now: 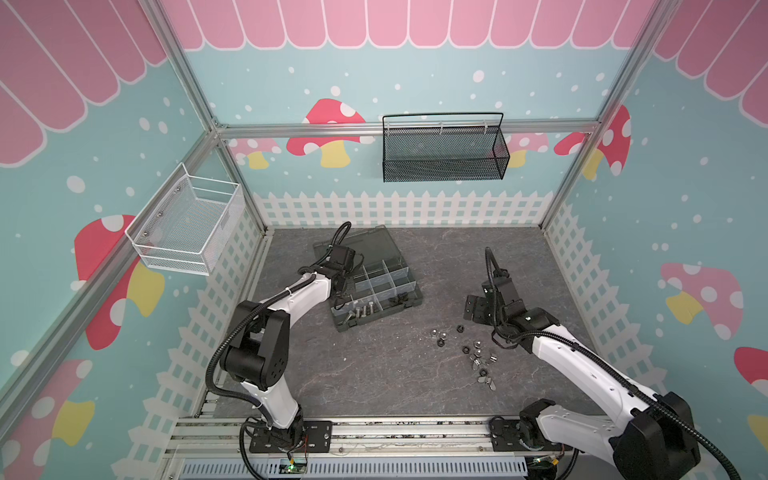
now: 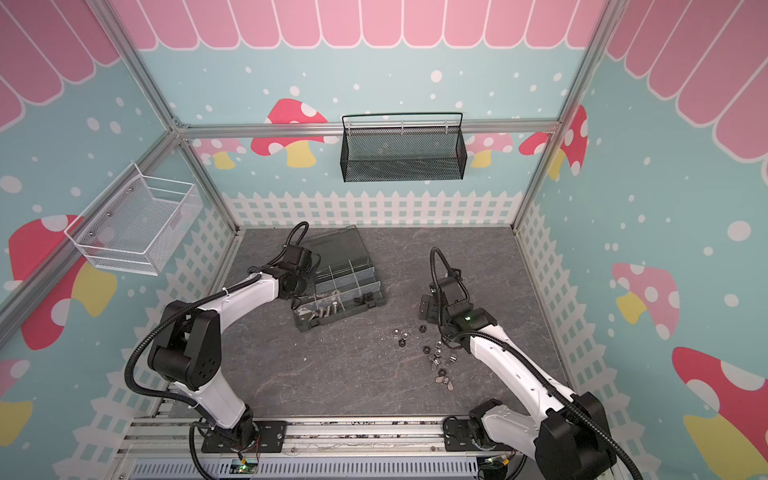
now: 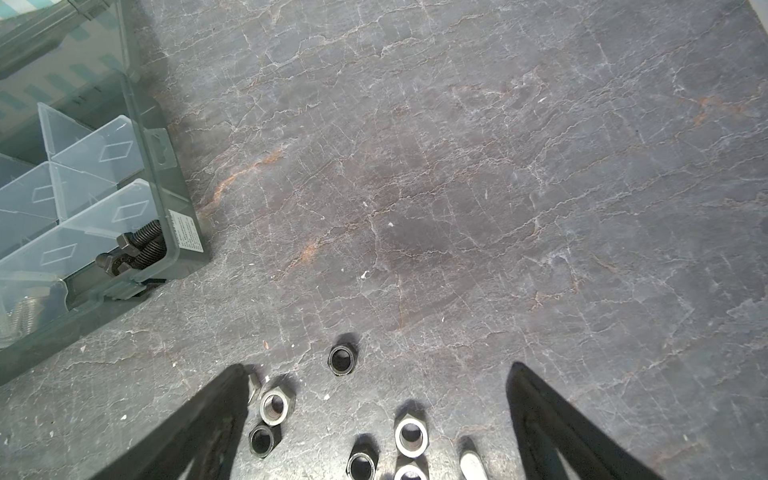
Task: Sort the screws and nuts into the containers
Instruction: 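Lift the wing nut and carry it over the organizer, then open the left gripper to drop the wing nut into a compartment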
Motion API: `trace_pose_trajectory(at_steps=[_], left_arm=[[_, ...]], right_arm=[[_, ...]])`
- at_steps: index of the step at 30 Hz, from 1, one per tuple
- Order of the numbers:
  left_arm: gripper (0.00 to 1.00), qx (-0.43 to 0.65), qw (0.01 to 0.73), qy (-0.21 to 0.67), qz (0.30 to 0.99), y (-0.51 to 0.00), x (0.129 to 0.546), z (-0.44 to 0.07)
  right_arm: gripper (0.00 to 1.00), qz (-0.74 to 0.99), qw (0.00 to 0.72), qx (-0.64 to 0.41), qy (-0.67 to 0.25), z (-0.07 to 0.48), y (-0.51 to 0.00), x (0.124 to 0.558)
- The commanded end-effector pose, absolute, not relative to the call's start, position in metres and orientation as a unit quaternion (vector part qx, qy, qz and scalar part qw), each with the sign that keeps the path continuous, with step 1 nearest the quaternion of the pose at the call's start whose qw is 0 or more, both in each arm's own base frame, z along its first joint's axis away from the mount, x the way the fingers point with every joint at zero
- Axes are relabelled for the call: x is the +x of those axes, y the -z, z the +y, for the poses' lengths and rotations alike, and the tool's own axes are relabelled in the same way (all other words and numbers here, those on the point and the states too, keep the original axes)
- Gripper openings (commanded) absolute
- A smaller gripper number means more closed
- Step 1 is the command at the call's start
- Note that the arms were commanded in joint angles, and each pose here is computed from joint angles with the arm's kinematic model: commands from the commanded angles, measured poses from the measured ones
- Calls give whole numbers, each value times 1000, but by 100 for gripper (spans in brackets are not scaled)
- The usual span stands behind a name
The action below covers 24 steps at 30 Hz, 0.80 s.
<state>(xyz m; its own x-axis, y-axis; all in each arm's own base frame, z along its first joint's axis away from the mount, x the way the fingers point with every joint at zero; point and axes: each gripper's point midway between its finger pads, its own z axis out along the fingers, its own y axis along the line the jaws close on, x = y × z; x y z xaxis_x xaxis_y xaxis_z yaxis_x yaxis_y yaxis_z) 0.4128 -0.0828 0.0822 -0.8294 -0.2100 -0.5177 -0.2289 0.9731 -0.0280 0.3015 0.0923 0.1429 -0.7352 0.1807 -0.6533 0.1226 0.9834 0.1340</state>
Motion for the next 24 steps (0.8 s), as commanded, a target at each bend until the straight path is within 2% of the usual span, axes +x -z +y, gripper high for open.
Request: trace_pose_trajectory(at_steps=[1, 10, 15, 24], left_arm=[[27, -117, 278, -12, 953, -86, 421, -83], [30, -119, 272, 4, 955, -85, 407, -85], [33, -109, 292, 25, 950, -104, 398, -99], [53, -8, 329, 85, 940, -140, 371, -184]], right_arm=[[98, 927, 361, 96, -36, 89, -147, 306], [98, 928, 359, 96, -36, 89, -147, 307], [98, 928, 358, 99, -36, 89, -147, 307], [98, 933, 332, 133, -44, 75, -127, 299]])
